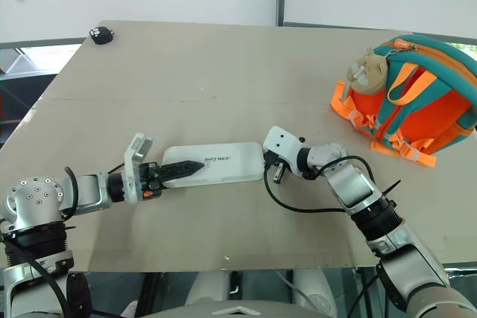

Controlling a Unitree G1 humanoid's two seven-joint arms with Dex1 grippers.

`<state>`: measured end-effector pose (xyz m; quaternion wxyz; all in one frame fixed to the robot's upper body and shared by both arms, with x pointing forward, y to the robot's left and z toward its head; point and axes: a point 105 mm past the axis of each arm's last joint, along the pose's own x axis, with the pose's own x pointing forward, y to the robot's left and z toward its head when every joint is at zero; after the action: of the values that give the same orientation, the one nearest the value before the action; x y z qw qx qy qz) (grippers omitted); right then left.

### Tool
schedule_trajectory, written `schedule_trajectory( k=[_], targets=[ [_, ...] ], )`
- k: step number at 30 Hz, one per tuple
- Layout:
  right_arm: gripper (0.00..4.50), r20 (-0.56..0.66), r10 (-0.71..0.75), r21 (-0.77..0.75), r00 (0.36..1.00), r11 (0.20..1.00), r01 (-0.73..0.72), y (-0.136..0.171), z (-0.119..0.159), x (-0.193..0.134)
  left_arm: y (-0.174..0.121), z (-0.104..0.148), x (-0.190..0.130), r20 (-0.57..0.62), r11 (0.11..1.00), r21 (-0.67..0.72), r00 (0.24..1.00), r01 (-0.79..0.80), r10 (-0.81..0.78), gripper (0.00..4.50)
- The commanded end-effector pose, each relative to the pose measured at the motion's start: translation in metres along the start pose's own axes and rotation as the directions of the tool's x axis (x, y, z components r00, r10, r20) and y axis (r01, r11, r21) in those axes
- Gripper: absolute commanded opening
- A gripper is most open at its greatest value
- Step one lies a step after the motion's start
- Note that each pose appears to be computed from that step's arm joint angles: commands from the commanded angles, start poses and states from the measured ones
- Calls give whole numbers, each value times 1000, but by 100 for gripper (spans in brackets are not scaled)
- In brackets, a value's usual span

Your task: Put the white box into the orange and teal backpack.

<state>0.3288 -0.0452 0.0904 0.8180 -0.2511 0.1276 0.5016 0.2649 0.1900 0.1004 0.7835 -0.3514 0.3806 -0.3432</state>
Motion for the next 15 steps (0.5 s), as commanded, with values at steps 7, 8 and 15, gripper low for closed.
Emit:
schedule_trajectory(
  k=[7,8,15],
  targets=[
    [0,135,-152,65,979,987,144,-14,6,-61,-17,7,-13,95,995,12,990,99,-100,117],
    [0,155,-185,113,971,979,169,-18,7,-72,-21,9,-15,109,993,27,987,113,-115,117],
    [208,251,-499,392,829,836,385,-24,23,-170,-50,25,-8,166,966,221,971,134,-173,117]
  ],
)
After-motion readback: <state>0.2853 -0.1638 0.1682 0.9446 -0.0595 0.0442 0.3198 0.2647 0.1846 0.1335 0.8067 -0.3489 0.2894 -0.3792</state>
